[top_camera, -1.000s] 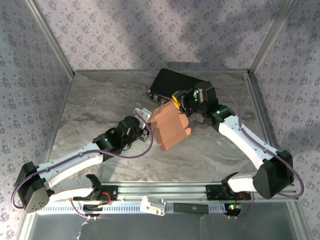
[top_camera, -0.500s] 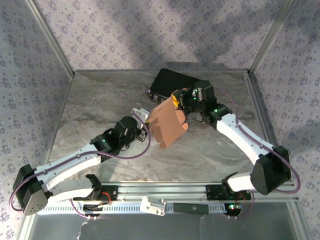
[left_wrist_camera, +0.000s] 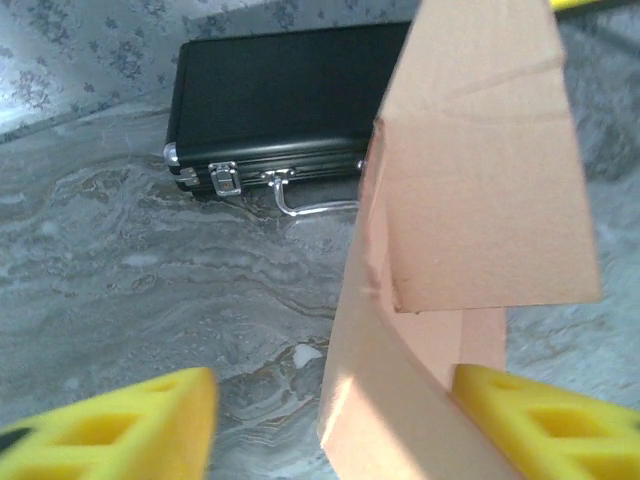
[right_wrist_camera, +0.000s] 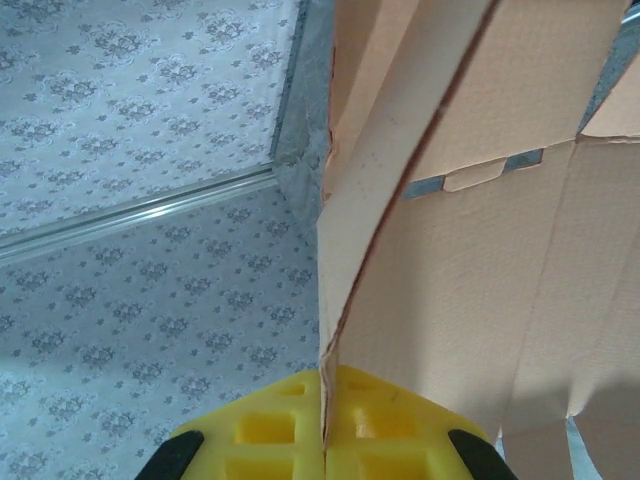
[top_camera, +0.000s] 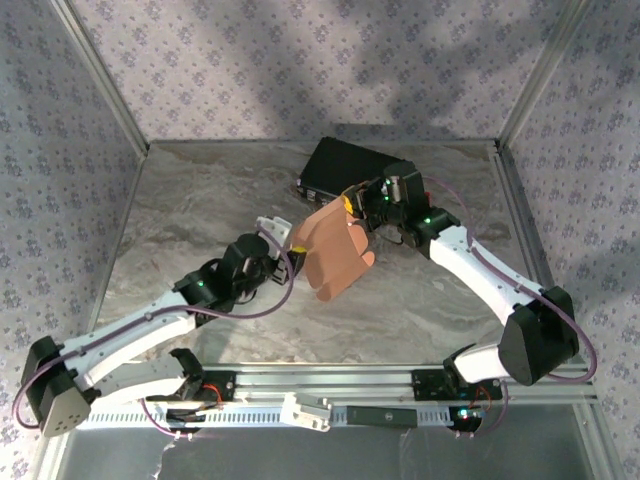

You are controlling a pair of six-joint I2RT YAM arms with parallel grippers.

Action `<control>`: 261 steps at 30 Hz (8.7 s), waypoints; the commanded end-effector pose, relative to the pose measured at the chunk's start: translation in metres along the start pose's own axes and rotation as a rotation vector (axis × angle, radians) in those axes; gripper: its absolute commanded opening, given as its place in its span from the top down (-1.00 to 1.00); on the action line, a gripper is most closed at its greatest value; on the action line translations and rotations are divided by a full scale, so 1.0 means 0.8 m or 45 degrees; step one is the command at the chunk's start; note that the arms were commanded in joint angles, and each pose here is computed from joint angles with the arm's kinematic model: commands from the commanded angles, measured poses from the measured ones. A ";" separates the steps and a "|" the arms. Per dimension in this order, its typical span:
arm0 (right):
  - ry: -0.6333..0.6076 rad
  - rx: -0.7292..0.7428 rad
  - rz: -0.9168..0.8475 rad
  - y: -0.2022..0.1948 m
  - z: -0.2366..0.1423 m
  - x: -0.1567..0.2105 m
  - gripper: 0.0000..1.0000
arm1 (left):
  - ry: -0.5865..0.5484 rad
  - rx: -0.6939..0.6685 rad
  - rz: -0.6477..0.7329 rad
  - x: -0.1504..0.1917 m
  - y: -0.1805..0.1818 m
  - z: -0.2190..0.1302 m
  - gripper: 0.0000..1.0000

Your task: Fold the paper box

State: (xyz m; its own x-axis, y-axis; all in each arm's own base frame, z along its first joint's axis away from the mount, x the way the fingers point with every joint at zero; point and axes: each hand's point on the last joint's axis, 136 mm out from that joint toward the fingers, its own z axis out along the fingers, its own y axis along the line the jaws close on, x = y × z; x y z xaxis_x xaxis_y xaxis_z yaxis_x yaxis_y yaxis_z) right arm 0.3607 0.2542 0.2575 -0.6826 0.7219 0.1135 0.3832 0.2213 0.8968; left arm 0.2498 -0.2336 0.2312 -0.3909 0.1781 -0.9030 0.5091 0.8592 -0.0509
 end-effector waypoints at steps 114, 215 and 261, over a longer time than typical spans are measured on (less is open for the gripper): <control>-0.097 -0.157 -0.192 -0.150 0.031 -0.019 1.00 | 0.306 0.047 -0.786 0.117 0.078 0.040 0.36; -0.121 -0.376 -0.172 -0.173 0.051 -0.017 1.00 | -0.090 -0.053 -0.029 0.122 -0.065 0.146 0.26; -0.192 -0.241 -0.145 -0.163 0.018 0.000 -0.02 | -0.037 -0.554 -0.132 0.114 -0.010 0.141 1.00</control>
State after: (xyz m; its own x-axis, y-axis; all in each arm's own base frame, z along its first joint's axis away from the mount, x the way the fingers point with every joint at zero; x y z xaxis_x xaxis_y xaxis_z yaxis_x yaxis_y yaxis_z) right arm 0.3256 0.2432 0.1262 -0.6000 0.8000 -0.0034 0.1629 0.1263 0.9785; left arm 0.2950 -0.2897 0.0817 -0.4230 0.0765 -0.9029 0.1081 0.9936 0.0335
